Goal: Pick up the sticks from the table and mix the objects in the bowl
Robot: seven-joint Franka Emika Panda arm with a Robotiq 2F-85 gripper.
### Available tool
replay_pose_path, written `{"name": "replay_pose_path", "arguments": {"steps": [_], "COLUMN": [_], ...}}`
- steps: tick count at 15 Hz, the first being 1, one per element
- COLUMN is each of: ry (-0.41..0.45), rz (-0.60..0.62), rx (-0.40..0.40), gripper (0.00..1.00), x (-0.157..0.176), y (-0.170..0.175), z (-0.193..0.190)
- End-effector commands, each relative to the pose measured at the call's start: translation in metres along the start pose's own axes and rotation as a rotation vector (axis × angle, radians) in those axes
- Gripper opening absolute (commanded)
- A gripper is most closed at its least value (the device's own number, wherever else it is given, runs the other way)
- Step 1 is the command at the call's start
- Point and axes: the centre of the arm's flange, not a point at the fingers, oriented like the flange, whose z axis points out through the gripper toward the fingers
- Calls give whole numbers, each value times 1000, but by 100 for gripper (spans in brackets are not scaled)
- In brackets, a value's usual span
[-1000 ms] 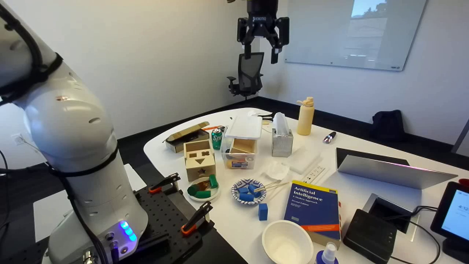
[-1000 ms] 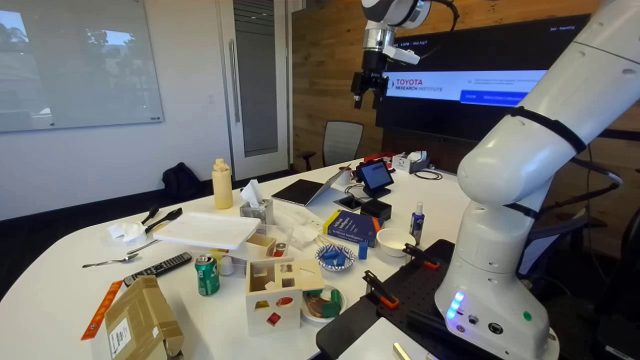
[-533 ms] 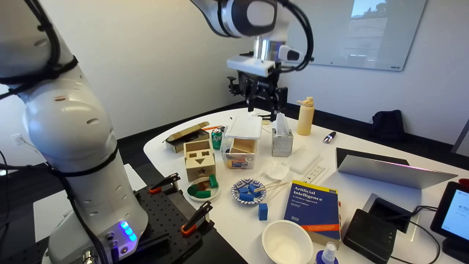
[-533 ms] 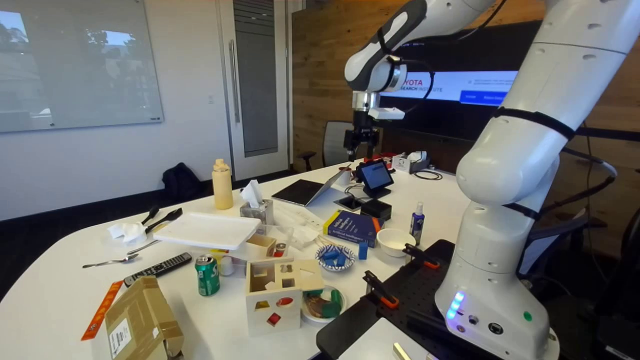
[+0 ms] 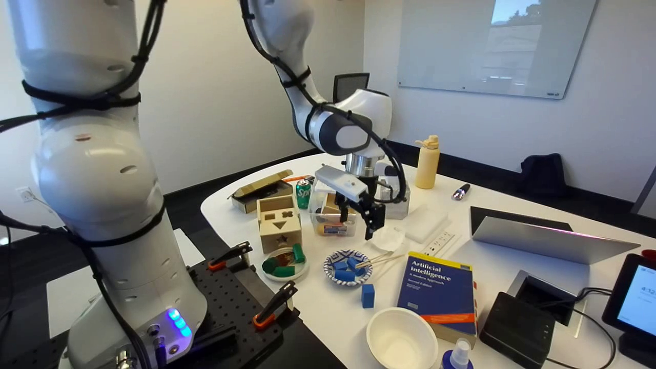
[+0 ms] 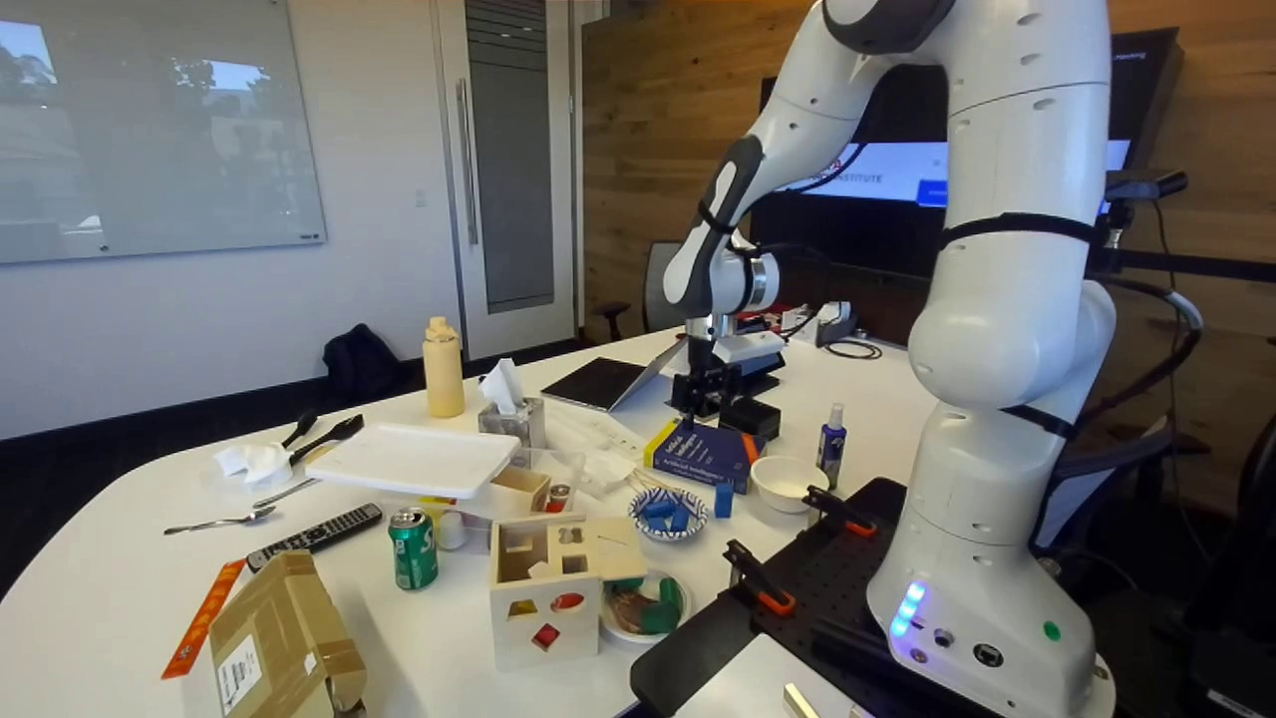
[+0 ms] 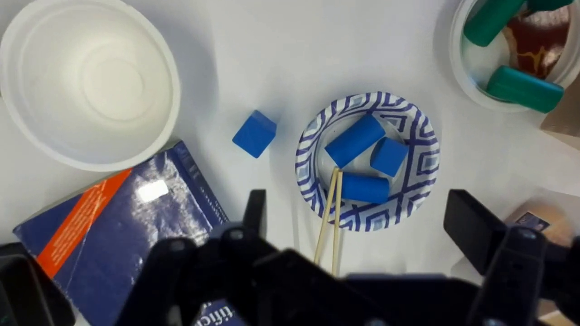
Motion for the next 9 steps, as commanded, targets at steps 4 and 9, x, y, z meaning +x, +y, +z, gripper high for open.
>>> {"name": "replay_pose_path", "arguments": {"steps": [4, 9], "ry": [-14, -32], "rz": [35, 13], "rx": [19, 51], "gripper": [100, 100], "x": [17, 26], "y": [6, 1], "z": [67, 103]}}
